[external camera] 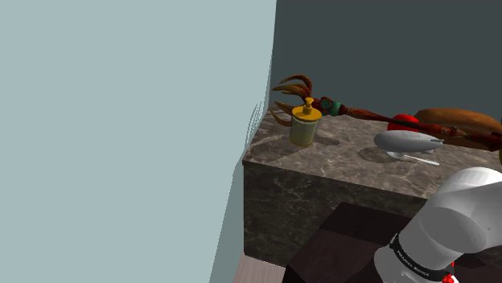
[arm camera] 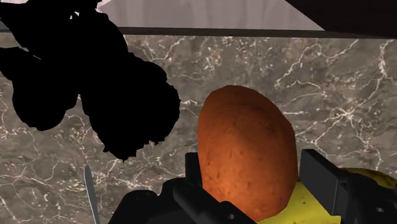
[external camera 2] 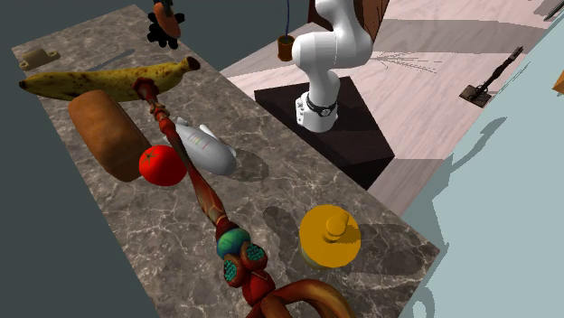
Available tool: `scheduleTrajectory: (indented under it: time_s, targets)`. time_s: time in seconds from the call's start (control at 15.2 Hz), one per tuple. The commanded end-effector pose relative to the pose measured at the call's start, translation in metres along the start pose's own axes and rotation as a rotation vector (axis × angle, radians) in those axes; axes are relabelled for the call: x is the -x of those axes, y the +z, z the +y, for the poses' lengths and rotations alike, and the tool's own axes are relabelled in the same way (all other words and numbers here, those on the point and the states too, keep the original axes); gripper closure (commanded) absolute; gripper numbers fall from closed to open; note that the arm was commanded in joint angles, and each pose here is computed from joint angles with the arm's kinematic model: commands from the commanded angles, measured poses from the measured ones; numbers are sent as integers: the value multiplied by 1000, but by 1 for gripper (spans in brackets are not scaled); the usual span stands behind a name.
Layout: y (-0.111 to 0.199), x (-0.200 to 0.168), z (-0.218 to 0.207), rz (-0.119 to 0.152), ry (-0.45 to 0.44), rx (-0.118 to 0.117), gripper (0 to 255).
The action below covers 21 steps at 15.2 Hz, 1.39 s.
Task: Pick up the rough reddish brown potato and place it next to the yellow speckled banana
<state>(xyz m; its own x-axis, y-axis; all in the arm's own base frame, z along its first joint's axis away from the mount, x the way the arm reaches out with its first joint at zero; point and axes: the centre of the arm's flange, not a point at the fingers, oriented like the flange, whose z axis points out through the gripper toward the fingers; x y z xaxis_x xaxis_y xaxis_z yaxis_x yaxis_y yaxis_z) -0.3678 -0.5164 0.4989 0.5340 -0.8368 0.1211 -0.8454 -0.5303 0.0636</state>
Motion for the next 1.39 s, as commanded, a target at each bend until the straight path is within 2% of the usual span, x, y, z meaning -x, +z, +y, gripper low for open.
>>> scheduleTrajectory:
  time_s: [0.0, 1.32]
  targets:
    - [11, 1, 0, 0, 0, 0, 255]
    - [115, 14, -7, 0, 0, 0, 255]
